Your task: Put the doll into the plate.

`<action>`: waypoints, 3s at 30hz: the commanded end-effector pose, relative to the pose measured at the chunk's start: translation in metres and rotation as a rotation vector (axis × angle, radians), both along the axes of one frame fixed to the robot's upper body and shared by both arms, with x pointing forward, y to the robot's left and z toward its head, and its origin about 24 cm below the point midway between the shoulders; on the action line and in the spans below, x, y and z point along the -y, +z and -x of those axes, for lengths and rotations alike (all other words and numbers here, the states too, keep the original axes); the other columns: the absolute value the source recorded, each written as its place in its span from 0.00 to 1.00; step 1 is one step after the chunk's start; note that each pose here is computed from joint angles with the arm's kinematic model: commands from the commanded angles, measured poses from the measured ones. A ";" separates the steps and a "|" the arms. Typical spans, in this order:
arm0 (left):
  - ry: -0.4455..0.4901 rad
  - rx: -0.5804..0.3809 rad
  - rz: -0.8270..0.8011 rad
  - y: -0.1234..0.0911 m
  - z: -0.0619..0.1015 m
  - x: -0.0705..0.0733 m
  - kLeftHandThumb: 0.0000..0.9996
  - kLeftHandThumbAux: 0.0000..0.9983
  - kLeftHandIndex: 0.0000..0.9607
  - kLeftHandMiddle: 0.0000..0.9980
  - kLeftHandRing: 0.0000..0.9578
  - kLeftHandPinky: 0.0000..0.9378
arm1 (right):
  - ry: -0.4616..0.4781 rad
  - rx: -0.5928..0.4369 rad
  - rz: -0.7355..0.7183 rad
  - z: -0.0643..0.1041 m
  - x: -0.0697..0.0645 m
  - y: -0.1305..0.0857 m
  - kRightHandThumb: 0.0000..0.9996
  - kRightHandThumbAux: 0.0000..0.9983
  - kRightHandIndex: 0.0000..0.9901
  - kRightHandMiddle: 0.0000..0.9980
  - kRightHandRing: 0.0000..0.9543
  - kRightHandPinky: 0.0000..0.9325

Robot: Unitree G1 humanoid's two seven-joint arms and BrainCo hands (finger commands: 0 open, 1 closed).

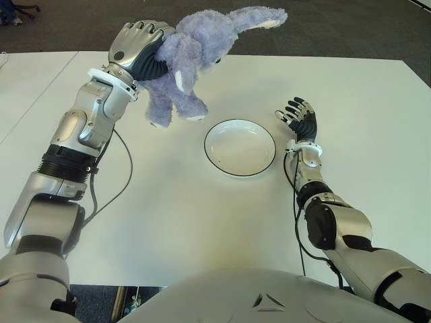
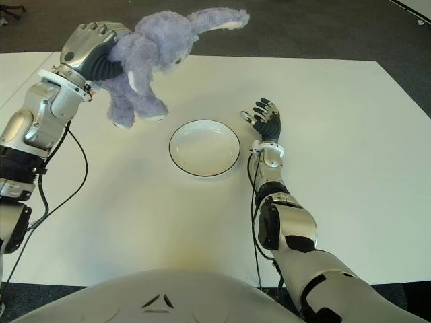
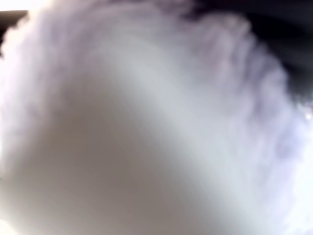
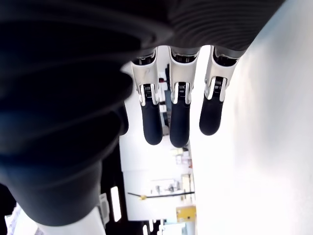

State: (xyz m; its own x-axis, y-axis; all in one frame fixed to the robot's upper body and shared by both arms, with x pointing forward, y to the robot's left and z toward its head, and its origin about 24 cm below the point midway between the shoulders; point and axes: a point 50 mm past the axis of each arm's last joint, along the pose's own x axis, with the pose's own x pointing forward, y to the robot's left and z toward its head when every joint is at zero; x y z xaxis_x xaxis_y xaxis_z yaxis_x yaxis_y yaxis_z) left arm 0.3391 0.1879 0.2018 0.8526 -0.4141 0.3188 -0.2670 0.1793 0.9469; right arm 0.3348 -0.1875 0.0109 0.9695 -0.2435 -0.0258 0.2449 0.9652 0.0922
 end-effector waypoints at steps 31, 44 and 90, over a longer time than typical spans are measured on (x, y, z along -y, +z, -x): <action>-0.248 -0.299 0.102 -0.053 0.004 0.090 0.75 0.70 0.46 0.82 0.86 0.84 | -0.009 -0.472 -0.119 0.078 -0.014 -0.099 0.11 0.91 0.22 0.28 0.29 0.30; -0.304 -0.368 0.174 -0.082 0.007 0.106 0.75 0.69 0.46 0.82 0.85 0.84 | -0.013 -0.469 -0.117 0.079 -0.017 -0.099 0.08 0.89 0.22 0.26 0.28 0.29; -0.327 -0.728 -0.077 -0.154 0.033 0.100 0.71 0.70 0.43 0.70 0.75 0.76 | 0.014 -0.471 -0.079 0.078 -0.022 -0.099 0.09 0.92 0.21 0.28 0.29 0.30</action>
